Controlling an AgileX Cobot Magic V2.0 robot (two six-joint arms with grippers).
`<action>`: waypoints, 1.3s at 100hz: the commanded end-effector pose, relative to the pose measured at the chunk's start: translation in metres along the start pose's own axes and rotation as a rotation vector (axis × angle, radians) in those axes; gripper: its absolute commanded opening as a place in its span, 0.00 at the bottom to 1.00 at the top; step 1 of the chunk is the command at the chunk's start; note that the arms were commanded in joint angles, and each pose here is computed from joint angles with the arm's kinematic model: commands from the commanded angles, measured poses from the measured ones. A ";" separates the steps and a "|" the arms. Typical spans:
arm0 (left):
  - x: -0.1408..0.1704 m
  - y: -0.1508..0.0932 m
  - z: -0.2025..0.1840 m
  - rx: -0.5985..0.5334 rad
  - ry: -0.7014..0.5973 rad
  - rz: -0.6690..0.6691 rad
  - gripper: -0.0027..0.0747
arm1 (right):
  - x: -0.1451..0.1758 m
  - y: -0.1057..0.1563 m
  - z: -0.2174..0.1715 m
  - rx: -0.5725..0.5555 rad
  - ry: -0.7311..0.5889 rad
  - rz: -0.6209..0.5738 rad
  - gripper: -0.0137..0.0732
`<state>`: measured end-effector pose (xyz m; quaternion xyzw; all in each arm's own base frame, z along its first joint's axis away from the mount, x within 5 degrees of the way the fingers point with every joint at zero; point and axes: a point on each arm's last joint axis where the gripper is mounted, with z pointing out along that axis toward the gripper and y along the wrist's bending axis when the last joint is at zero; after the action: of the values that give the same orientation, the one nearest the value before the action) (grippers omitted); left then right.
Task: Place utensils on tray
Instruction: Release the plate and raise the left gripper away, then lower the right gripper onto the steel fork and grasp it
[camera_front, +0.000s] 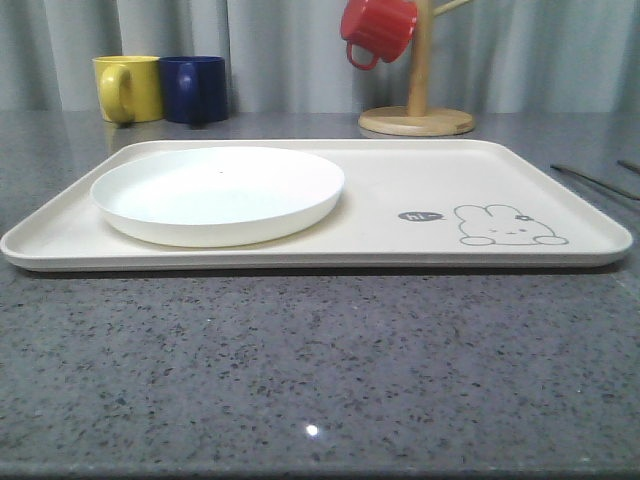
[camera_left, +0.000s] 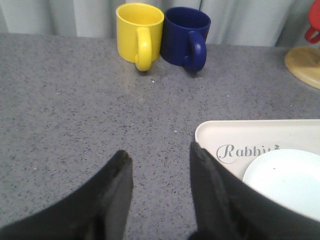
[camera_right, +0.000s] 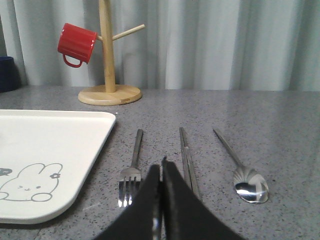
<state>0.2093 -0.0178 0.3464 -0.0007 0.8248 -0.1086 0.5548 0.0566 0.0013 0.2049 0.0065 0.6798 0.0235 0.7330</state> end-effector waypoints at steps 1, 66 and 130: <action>-0.004 0.000 -0.027 -0.033 -0.167 -0.005 0.40 | -0.009 0.000 -0.002 0.003 -0.104 -0.012 0.08; 0.068 -0.001 -0.095 -0.037 -0.311 0.061 0.01 | -0.051 0.002 -0.005 0.003 -0.139 -0.014 0.08; 0.068 -0.001 -0.095 -0.038 -0.314 0.061 0.01 | -0.169 0.005 0.091 0.037 0.589 -0.009 0.08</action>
<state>0.0948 -0.0126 0.3041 0.0137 0.7586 -0.0786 0.6466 0.1170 0.0020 0.3660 0.0098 0.8690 0.0128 0.4945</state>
